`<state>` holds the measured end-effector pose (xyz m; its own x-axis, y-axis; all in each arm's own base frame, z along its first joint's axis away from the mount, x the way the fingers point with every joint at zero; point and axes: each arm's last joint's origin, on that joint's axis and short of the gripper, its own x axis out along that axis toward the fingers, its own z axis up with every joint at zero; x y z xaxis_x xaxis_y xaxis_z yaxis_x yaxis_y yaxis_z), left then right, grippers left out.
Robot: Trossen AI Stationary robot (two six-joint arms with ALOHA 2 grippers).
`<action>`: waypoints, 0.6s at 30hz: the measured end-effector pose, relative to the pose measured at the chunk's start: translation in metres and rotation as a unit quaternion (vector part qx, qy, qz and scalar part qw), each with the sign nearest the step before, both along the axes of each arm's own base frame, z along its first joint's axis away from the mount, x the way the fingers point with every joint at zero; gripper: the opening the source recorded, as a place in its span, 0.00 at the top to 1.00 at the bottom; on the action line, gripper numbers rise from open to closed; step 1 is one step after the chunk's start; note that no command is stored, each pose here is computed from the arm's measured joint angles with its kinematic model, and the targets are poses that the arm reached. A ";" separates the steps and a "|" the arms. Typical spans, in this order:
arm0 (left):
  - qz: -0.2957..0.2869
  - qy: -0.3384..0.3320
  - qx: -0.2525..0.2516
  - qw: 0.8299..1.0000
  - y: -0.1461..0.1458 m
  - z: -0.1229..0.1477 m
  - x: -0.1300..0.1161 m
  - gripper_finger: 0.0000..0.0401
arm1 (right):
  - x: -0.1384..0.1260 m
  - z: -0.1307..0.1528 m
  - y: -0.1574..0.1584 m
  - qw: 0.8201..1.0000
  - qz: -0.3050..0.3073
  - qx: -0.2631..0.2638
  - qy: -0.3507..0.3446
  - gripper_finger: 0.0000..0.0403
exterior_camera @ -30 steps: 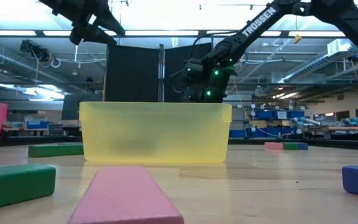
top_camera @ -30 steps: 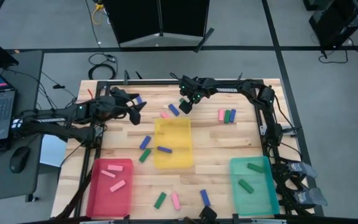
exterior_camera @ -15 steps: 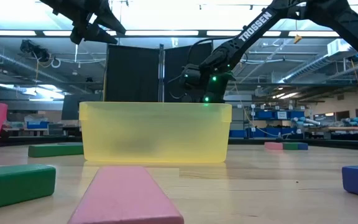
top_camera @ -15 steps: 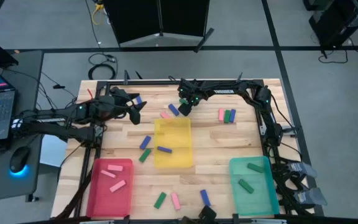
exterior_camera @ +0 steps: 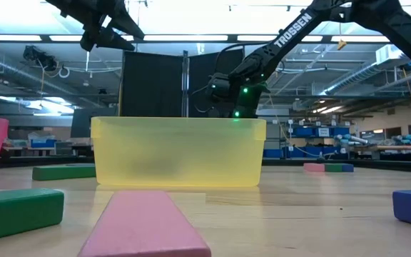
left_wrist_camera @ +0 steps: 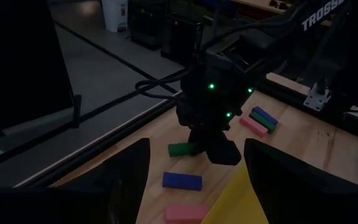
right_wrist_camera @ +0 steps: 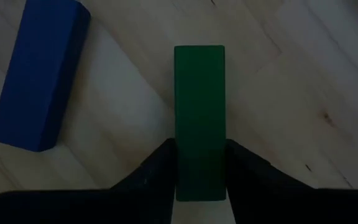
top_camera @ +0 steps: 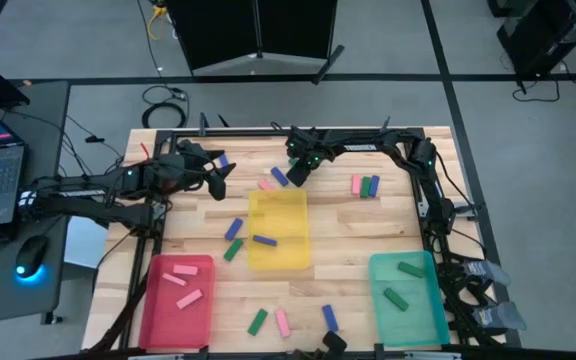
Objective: Sort blocks
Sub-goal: Put the green block into the blue bin
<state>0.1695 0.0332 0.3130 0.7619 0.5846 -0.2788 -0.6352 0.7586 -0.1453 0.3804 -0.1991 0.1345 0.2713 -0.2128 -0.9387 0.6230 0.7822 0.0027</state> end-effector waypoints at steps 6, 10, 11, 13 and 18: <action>0.009 -0.004 -0.024 1.000 0.000 -0.003 0.000 0.33 | -0.003 0.030 0.007 0.999 0.001 -0.042 -0.010 0.71; 0.020 0.019 -0.049 0.998 0.001 -0.011 0.004 0.33 | -0.007 0.080 0.021 0.994 0.015 -0.089 -0.057 0.71; 0.023 0.025 -0.054 0.998 0.001 -0.014 0.006 0.33 | -0.009 0.092 0.028 0.992 0.023 -0.097 -0.071 0.71; 0.029 0.038 -0.061 0.997 0.001 -0.019 0.009 0.33 | -0.017 0.118 0.042 0.987 0.038 -0.113 -0.103 0.71; 0.039 0.068 -0.072 0.994 0.003 -0.030 0.021 0.33 | -0.056 0.168 0.089 0.974 0.064 -0.137 -0.169 0.71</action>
<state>0.1901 0.0358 0.2829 0.6660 0.5865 -0.4609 -0.7118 0.6845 -0.1576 0.3246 -0.1096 0.3029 0.5953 -0.3867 -0.7043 0.5200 0.8537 -0.0292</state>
